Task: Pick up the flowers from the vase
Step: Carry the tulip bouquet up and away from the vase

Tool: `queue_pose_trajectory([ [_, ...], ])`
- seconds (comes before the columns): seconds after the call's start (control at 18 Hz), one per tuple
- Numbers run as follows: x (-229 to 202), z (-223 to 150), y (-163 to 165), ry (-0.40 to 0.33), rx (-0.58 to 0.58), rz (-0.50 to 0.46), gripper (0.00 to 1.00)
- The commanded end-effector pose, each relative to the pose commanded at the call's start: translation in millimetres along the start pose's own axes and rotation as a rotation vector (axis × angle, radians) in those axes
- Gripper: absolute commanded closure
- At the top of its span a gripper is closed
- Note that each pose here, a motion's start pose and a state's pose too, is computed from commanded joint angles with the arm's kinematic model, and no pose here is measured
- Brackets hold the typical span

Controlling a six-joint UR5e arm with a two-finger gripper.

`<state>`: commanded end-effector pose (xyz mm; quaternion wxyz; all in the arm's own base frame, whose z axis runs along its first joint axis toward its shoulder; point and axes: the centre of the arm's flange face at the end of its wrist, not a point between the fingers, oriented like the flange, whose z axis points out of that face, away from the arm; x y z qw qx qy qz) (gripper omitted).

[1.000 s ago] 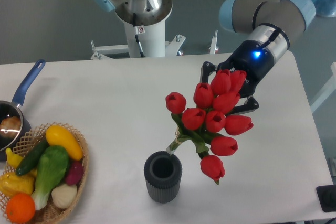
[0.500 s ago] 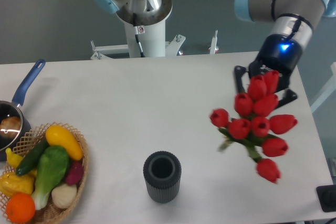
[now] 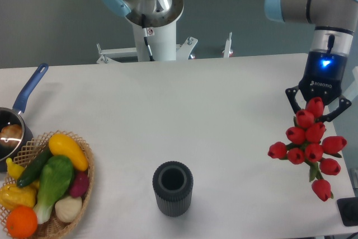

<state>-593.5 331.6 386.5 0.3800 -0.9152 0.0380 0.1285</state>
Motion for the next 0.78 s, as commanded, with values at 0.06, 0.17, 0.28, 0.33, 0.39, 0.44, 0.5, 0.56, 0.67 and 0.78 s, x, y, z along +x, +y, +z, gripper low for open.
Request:
queue_pose_trajectory([
  [0.06,5,6,-3,0.002,-0.026,0.007,1.0],
  [0.17,9,16,-5,-0.012,-0.122,0.03,1.0],
  [0.28,9,34,-1,-0.023,-0.24,0.075,1.0],
  [0.33,9,42,-1,-0.02,-0.293,0.107,1.0],
  [0.39,14,53,-4,-0.006,-0.343,0.132,1.0],
  [0.44,16,61,-7,0.007,-0.385,0.146,1.0],
  [0.5,18,69,-7,0.02,-0.427,0.152,1.0],
  [0.56,17,72,-9,0.023,-0.459,0.16,1.0],
  [0.67,15,70,-17,0.04,-0.501,0.159,1.0],
  [0.78,22,76,-27,0.042,-0.524,0.156,1.0],
])
